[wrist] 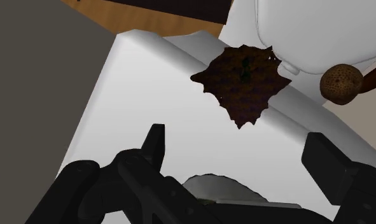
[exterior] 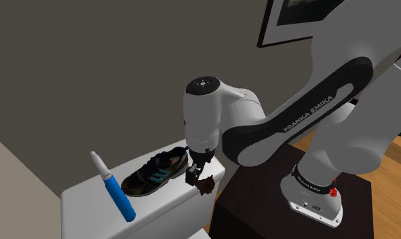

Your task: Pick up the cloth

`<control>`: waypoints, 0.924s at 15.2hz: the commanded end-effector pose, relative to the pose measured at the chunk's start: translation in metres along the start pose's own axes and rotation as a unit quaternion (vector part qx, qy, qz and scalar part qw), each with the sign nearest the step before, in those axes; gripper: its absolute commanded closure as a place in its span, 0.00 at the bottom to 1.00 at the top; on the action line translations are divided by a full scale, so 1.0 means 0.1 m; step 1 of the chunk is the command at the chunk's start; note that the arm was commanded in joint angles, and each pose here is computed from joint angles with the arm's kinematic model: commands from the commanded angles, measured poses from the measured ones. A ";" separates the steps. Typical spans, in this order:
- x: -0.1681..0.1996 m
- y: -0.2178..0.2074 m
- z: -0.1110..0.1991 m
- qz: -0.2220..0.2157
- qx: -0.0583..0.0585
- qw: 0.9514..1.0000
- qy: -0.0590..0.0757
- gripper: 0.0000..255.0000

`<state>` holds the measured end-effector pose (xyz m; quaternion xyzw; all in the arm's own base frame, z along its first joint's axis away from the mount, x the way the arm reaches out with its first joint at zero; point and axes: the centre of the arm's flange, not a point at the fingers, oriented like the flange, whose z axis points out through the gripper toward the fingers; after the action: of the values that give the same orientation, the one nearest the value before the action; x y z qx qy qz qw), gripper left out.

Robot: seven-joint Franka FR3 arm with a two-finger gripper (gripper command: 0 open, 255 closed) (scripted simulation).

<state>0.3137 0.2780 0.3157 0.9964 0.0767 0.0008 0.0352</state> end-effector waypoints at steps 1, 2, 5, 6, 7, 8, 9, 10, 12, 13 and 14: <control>0.01 -0.11 0.15 -0.003 -0.001 1.000 0.002 0.00; 0.01 -0.12 0.20 -0.003 -0.001 1.000 0.002 0.00; 0.01 -0.13 0.36 -0.003 -0.001 1.000 0.002 0.00; 0.01 -0.13 0.41 -0.003 -0.001 1.000 0.002 0.00; 0.01 -0.14 0.46 -0.003 -0.001 1.000 0.002 0.00; 0.01 -0.14 0.50 -0.003 -0.001 1.000 0.002 0.00; 0.01 -0.14 0.50 -0.003 -0.001 1.000 0.002 0.00; 0.01 -0.13 0.50 -0.003 -0.001 1.000 0.001 1.00; 0.02 -0.13 0.50 -0.003 -0.001 1.000 0.001 1.00; 0.01 -0.14 0.50 -0.003 -0.001 1.000 0.001 1.00; 0.01 -0.15 0.51 -0.003 -0.001 1.000 0.001 1.00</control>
<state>0.3101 0.2964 0.2694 0.9957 0.0859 0.0089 0.0326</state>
